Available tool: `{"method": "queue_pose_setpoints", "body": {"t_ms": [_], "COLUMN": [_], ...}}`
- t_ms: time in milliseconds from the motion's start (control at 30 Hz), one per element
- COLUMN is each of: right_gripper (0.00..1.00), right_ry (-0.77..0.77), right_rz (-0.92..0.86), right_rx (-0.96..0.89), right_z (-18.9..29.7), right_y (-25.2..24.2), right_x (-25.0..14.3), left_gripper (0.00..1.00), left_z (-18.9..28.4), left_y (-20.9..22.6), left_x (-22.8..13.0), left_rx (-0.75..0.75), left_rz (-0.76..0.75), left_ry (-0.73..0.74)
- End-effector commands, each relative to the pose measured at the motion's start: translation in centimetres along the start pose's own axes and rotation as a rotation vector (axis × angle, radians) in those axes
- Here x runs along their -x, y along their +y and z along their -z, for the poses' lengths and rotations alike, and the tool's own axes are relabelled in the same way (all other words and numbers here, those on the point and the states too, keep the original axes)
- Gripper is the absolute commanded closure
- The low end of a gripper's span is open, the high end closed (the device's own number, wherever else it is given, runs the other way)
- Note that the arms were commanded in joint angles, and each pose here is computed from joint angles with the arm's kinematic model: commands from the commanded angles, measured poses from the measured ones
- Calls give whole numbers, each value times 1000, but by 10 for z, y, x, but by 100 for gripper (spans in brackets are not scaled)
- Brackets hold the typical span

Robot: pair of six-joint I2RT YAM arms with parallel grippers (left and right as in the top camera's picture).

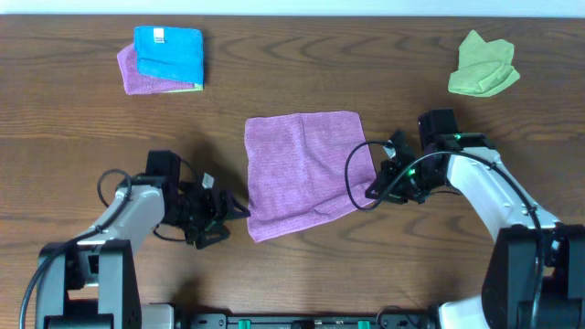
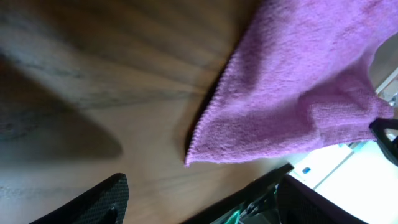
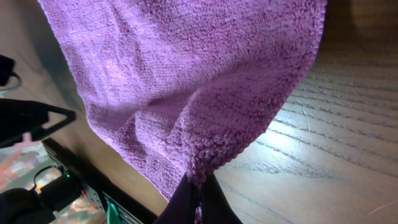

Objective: Fold the cloth
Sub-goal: 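Lift both lower corners and fold them up toward the top edge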

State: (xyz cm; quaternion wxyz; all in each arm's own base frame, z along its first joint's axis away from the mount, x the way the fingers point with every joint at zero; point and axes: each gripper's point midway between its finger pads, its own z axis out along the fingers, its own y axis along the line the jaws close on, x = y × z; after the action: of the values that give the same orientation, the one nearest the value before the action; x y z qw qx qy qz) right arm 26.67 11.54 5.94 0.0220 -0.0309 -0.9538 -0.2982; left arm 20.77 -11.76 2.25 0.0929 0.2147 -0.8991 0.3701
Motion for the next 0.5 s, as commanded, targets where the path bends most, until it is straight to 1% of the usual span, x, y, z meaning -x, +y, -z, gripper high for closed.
{"method": "queue_pose_setpoints", "body": {"t_ms": [0, 267, 467], "right_gripper": [98, 99, 99], "right_ry": [-19, -25, -24], "right_rz": [5, 3, 0], "right_rx": [18, 34, 37], "right_z": [6, 6, 6], "right_y": [9, 12, 13], "right_x": [3, 5, 4], "left_gripper": [23, 23, 23], "left_z": [-9, -22, -35], "left_y": [3, 7, 2], "left_x": [-9, -5, -11], "left_rx": [-47, -97, -92], "left_rz": [62, 123, 108], "left_ry": [29, -5, 7]}}
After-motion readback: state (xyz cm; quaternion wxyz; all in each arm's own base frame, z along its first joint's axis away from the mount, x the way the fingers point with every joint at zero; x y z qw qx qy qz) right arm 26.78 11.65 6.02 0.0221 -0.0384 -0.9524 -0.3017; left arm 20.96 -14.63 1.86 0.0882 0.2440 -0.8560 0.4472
